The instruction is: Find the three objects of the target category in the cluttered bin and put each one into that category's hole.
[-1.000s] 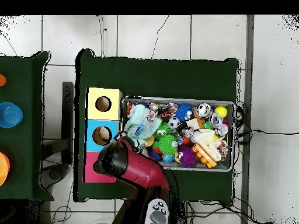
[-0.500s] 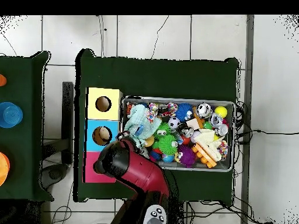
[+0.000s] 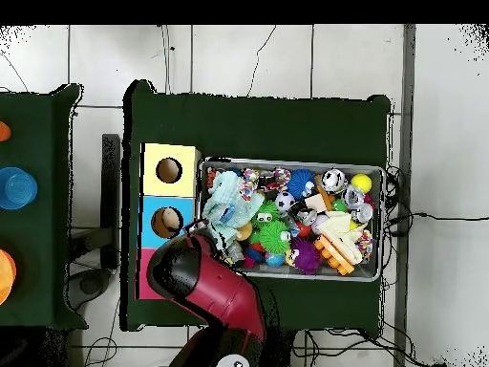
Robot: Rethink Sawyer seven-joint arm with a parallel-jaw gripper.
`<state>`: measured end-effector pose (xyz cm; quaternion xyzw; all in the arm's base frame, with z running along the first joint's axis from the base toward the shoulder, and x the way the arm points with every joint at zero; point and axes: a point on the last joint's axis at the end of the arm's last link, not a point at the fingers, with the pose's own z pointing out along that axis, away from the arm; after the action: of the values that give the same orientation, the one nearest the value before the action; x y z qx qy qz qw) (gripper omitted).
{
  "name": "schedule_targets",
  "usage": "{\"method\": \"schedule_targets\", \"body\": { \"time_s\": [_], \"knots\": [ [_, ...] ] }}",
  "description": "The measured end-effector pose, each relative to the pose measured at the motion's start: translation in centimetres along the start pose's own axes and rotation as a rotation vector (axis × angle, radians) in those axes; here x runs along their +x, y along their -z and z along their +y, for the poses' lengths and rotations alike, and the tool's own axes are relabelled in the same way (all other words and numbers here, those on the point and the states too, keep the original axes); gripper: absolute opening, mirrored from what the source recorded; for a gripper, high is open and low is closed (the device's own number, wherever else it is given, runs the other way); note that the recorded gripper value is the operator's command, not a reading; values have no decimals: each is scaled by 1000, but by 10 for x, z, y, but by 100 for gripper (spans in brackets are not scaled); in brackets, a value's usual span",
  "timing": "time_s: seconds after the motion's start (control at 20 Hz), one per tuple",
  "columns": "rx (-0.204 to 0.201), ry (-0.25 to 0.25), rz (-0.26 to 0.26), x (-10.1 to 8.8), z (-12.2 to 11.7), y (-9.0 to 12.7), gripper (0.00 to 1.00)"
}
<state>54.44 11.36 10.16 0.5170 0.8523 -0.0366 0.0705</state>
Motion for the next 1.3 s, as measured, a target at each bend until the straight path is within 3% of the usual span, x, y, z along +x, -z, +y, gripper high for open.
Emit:
{"method": "schedule_targets", "body": {
  "time_s": [0.5, 0.8, 0.95, 1.3],
  "knots": [
    [29, -228, 22, -2, -5, 7, 100],
    [37, -359, 52, -34, -11, 5, 100],
    [36, -400, 55, -49, -15, 3, 100],
    [26, -446, 84, -55, -10, -1, 100]
  ]
}}
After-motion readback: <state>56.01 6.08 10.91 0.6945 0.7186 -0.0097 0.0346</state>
